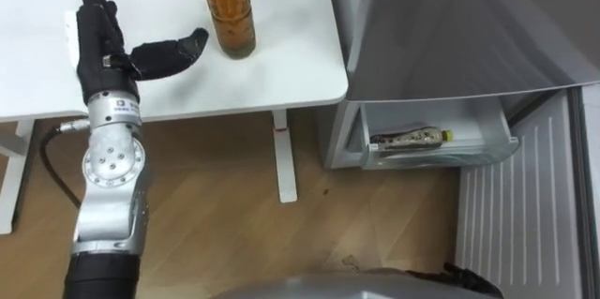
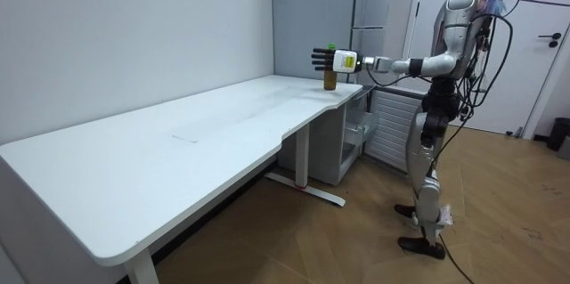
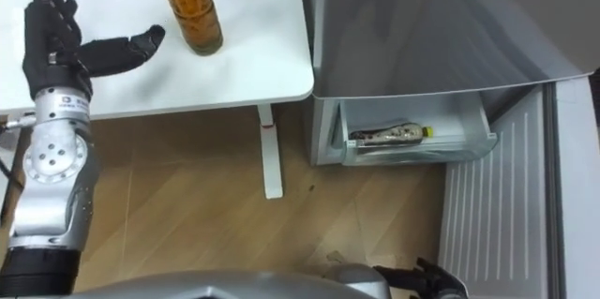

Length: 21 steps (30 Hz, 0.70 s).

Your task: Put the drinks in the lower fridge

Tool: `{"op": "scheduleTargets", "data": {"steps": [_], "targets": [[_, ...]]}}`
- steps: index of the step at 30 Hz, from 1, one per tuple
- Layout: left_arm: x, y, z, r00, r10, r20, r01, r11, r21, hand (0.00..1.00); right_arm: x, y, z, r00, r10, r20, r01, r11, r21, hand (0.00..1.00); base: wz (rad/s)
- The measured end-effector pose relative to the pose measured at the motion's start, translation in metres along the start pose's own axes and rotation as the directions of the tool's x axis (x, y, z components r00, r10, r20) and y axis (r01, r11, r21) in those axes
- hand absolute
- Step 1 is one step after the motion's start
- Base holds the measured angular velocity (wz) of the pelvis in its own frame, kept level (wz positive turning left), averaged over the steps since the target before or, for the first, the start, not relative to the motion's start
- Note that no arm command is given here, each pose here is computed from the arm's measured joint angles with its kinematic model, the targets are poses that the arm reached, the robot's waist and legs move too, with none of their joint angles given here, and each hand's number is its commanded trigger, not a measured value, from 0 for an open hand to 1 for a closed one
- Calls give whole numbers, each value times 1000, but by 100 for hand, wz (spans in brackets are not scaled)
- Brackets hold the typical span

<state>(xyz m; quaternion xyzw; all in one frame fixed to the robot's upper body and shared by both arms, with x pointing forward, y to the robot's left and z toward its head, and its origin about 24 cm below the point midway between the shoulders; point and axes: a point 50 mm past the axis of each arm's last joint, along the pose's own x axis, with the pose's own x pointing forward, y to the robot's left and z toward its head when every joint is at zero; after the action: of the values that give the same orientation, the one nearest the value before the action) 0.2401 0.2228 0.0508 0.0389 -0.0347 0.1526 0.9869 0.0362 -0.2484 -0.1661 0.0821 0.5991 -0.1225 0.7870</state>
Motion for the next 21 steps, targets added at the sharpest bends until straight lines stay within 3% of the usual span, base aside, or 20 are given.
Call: {"op": "scheduleTargets", "data": {"steps": [6, 12, 21], "targets": [[11, -5, -2, 998, -26, -50, 17, 986, -167, 0, 1, 0, 4, 1000, -2, -1, 2, 1000, 9, 0, -5], [15, -6, -13, 992, -59, -114, 41, 987, -158, 0, -1, -2, -2, 1000, -13, -21, 14, 1000, 7, 0, 0], [21, -5, -9, 986, -120, -119, 102, 984, -144, 0, -2, -5, -4, 999, -31, -30, 29, 998, -62, 0, -2]]}}
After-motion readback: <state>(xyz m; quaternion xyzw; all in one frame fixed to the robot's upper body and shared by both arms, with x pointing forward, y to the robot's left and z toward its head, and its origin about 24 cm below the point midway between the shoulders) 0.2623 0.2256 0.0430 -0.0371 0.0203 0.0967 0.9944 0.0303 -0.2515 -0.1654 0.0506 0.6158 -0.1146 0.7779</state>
